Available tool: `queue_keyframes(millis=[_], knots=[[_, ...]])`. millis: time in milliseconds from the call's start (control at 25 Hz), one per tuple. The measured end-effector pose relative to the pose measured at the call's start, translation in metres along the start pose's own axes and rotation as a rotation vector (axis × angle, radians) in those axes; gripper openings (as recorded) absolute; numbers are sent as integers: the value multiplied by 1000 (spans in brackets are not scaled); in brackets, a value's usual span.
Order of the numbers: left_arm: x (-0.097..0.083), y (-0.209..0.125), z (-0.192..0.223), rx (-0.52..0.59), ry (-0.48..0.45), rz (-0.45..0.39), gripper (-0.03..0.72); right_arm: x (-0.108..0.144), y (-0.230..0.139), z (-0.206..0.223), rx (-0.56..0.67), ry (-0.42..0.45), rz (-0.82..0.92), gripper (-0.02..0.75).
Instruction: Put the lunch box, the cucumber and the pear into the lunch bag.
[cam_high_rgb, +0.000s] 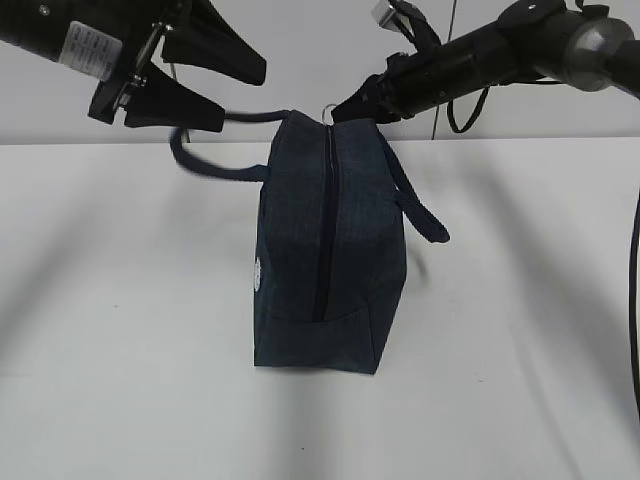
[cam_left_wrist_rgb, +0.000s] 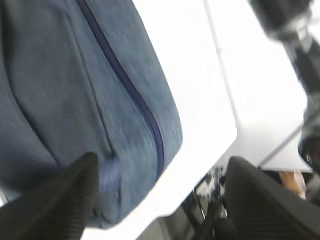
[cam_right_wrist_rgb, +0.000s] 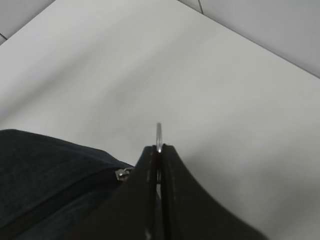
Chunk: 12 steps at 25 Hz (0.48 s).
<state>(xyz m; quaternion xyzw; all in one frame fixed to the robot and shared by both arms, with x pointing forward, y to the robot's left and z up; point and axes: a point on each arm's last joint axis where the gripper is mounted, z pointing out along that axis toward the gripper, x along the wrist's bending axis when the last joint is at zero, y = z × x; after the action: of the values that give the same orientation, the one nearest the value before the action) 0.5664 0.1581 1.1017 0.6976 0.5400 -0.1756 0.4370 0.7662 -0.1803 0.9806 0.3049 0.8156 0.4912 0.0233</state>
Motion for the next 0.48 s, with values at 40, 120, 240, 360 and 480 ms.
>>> queue_keyframes(millis=[40,120,240,360,480], knots=[[0,3,-1,-19,5,-1,503,0,0,0,1,2,0,-16],[-4,9,-2,-41,-10,0,483,0,0,0,5,5,-1,-16],[-18,22,-11,-99,-41,36,470,1,-1,0,7,9,-1,-16],[-28,40,-20,-189,-17,94,465,0,-1,-1,8,10,0,-16],[-19,60,-12,-221,25,124,465,0,-1,-1,9,11,0,-16]])
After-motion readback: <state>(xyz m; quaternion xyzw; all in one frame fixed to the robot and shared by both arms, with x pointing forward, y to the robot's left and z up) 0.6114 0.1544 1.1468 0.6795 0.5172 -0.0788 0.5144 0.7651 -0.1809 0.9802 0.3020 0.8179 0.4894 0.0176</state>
